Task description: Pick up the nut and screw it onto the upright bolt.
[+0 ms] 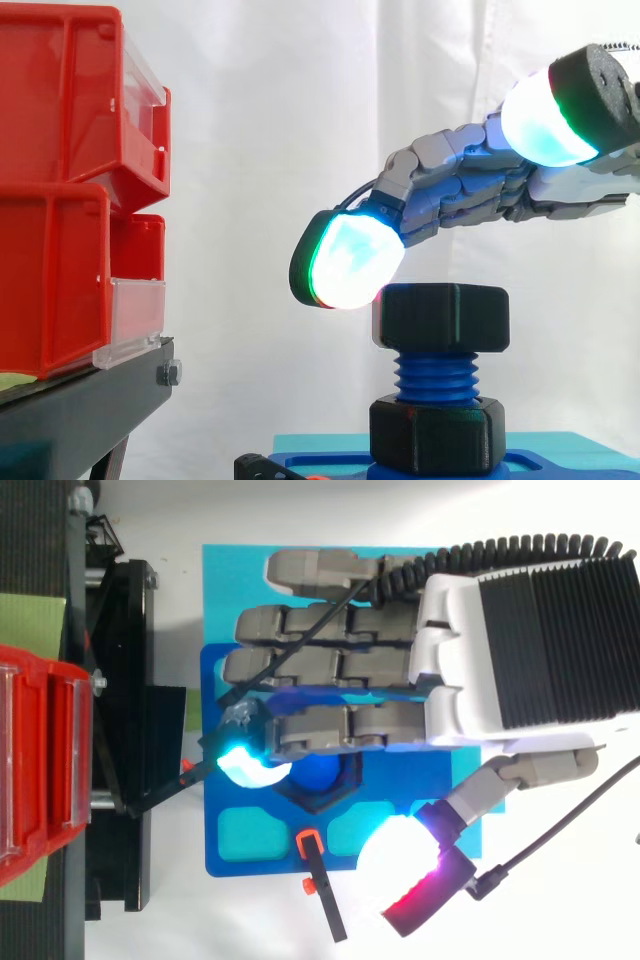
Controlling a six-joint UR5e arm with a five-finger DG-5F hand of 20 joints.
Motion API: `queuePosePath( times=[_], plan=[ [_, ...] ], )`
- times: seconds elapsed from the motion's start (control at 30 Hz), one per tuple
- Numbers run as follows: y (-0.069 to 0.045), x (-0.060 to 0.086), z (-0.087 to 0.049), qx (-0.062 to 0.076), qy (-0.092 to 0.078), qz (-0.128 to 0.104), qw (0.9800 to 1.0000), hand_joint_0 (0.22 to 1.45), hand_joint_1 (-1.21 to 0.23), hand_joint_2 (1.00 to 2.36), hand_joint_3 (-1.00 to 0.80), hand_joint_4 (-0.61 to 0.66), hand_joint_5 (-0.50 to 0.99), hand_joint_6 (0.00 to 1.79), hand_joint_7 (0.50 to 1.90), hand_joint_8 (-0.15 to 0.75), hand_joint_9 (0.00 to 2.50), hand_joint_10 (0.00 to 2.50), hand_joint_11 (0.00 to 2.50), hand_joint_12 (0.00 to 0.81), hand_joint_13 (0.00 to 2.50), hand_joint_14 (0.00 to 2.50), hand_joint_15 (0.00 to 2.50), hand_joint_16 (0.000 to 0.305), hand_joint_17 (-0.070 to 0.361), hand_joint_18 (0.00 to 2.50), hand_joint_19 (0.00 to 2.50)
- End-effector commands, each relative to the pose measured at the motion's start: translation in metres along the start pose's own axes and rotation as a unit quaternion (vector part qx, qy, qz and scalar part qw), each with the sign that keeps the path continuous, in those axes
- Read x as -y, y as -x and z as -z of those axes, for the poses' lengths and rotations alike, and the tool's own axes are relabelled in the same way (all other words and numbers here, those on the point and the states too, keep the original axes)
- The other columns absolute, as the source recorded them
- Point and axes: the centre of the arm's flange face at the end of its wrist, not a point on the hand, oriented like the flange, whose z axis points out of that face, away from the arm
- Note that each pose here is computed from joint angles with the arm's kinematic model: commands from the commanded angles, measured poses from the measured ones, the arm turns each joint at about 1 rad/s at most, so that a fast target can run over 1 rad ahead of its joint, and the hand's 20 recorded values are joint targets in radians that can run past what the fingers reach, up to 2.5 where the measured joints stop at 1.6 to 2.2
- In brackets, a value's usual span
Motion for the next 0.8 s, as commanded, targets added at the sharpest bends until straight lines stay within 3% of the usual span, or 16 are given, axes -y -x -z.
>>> queuePosePath(
  times=[0.0, 0.13, 0.37, 0.77],
  plan=[
    [0.001, 0.005, 0.002, 0.0, 0.001, 0.003, 1.0, 0.5, -0.07, 1.0, -0.5, 0.23, -0.1, 0.5, 0.94, 0.215, 0.27, 0.0, 0.0, 0.318, 0.19, 0.0, 0.0, 0.036, 0.08, 0.0, 0.0],
    [0.003, 0.013, 0.005, 0.0, 0.0, 0.007, 1.0, 0.5, -0.08, 1.0, -0.5, 0.24, -0.09, 0.5, 0.97, 0.222, 0.29, 0.0, 0.0, 0.313, 0.21, 0.0, 0.0, 0.035, 0.078, 0.0, 0.0],
    [0.004, 0.022, 0.009, 0.0, 0.003, 0.007, 1.0, 0.51, -0.13, 1.0, -0.5, 0.26, -0.06, 0.5, 1.18, 0.24, 0.4, 0.0, 0.0, 0.291, 0.29, 0.0, 0.0, 0.031, 0.069, 0.0, 0.0],
    [0.009, 0.033, 0.015, -0.002, 0.005, 0.007, 1.0, 0.53, -0.17, 1.0, -0.5, 0.19, 0.02, 0.5, 1.48, 0.248, 0.61, 0.0, 0.0, 0.249, 0.47, 0.0, 0.0, 0.022, 0.049, 0.09, 0.0]
  ],
)
